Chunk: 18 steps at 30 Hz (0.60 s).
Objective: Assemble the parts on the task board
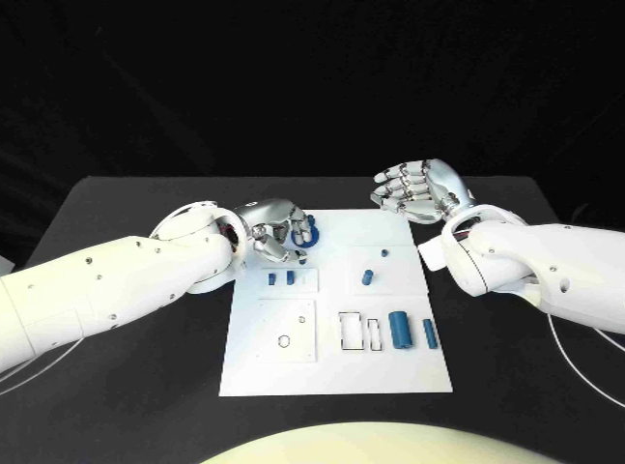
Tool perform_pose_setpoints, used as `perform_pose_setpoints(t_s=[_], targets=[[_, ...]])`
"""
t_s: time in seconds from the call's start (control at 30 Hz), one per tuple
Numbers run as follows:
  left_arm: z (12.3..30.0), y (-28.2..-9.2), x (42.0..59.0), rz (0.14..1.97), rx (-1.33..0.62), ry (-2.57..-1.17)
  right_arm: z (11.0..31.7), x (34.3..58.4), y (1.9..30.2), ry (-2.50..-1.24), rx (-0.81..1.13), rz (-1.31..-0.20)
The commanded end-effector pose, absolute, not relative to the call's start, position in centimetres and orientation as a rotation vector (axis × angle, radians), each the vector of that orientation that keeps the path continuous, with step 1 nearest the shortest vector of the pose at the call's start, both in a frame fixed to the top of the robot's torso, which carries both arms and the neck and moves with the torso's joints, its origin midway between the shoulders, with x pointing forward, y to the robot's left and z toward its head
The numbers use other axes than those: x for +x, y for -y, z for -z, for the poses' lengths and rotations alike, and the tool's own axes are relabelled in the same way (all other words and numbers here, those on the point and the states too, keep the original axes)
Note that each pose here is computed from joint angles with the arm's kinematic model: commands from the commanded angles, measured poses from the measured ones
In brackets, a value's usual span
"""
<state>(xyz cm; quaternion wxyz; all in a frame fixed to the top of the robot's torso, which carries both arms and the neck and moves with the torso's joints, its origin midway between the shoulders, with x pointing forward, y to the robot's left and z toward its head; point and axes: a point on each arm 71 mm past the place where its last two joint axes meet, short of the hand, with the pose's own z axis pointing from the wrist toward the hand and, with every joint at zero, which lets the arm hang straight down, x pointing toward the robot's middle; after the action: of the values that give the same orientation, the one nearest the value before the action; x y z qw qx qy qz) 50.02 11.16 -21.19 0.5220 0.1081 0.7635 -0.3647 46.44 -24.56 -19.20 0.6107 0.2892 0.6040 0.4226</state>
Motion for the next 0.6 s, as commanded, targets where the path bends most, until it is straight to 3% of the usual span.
perform_pose_setpoints(t_s=[0.03, 0.6], targets=[[21.6, -10.5, 49.8, 0.827, 0.374, -1.839, 19.2, 46.4, 24.2, -1.413, 0.626, -0.991], [22.9, -9.9, 50.4, 0.718, 0.418, -1.932, 19.1, 46.3, 24.1, -1.408, 0.625, -0.990]])
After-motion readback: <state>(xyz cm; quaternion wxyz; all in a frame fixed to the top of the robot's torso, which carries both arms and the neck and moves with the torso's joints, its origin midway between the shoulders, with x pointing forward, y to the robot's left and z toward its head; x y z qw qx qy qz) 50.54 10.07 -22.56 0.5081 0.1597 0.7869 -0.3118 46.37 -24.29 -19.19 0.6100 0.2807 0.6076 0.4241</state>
